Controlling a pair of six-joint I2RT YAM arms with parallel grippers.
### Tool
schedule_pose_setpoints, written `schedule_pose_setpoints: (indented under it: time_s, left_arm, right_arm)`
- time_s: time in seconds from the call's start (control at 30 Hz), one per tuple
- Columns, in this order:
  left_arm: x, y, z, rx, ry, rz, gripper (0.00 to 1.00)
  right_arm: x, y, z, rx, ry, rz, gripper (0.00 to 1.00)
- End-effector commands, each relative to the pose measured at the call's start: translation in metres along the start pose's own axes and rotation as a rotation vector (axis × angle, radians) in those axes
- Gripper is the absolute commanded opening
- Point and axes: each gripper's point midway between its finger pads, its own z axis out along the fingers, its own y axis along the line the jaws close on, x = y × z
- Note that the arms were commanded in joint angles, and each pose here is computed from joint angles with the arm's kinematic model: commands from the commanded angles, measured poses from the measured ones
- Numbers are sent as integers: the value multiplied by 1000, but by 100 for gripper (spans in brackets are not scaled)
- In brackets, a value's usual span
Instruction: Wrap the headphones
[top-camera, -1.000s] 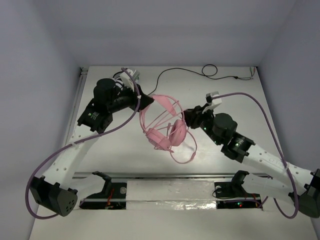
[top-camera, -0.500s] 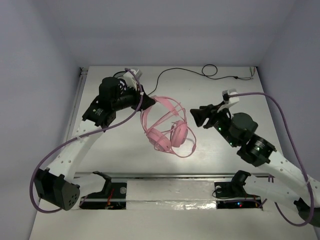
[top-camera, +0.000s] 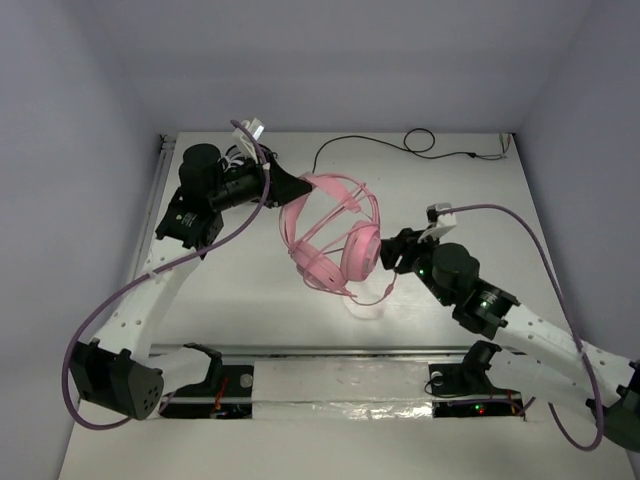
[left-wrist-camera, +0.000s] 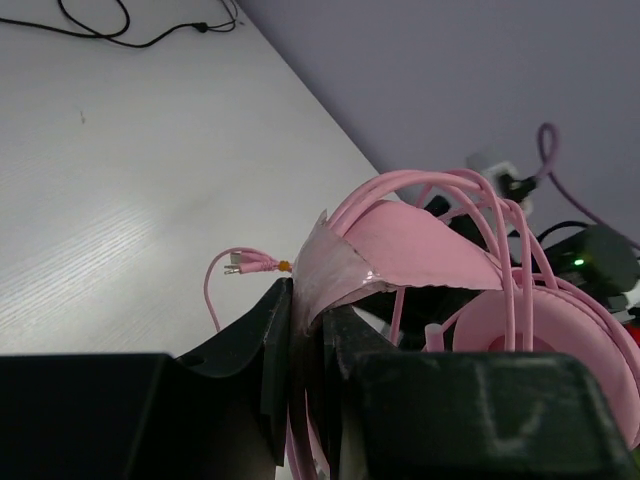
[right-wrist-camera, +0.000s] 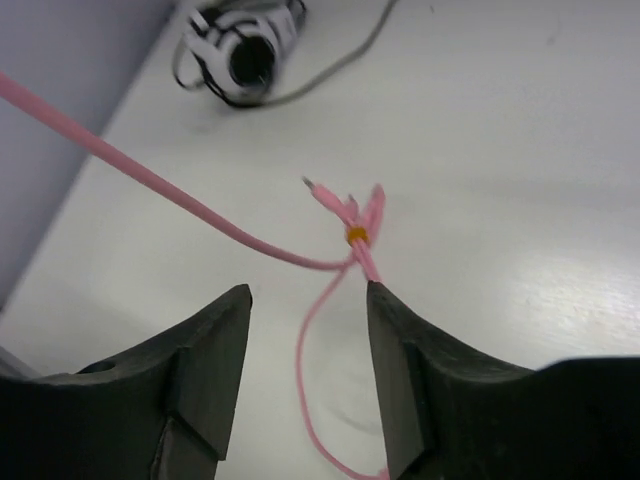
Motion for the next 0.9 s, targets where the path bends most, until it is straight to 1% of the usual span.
schedule_pose_setpoints:
  time_s: [0.0,0.07,0.13,0.23,0.33,0.47,0.57,0.63,0.67,0.7,0.73,0.83,0.87]
  left_arm:
    - [-46,-59,-16,146,-108,61,0]
    - [-51,-57,-19,127,-117,66,0]
    - [-51,-58,-19,128,-115,73,0]
    - [-52,-60,-20,130,-118,78,0]
    - [-55,-59,-22,130,-123,78,0]
    - [-55,-62,-23,136,-126,78,0]
    - [-56,-66,-23,174,-124,64,0]
    - [-59,-64,-23,172,-130,47,0]
    - [-59,-64,-23,177,-133,32,0]
    - [-61,-67,-23,191,-138,46,0]
    - [-62,-65,-24,194,-139,13,0]
    - [-70,-68,-25,212,-163,-1,0]
    - [-73,-70,-25,216,-172,3,0]
  right_arm:
    - [-7,4,7,-27,-64,69,58]
    - [9,0,9,-25,-38,75,62]
    - [17,-5,9,-24,-20,76,63]
    - [30,-9,11,-15,17,66,61]
    - [43,-12,17,0,51,57,55]
    - [46,-15,22,27,63,47,55]
    - [48,-16,23,37,70,53,55]
    - [46,-18,22,38,51,66,57]
    - [47,-17,22,31,52,66,60]
    - [49,-17,22,29,54,64,61]
    - [53,-16,26,26,66,61,61]
    - [57,-12,32,14,86,90,59]
    - [61,-12,33,8,96,98,54]
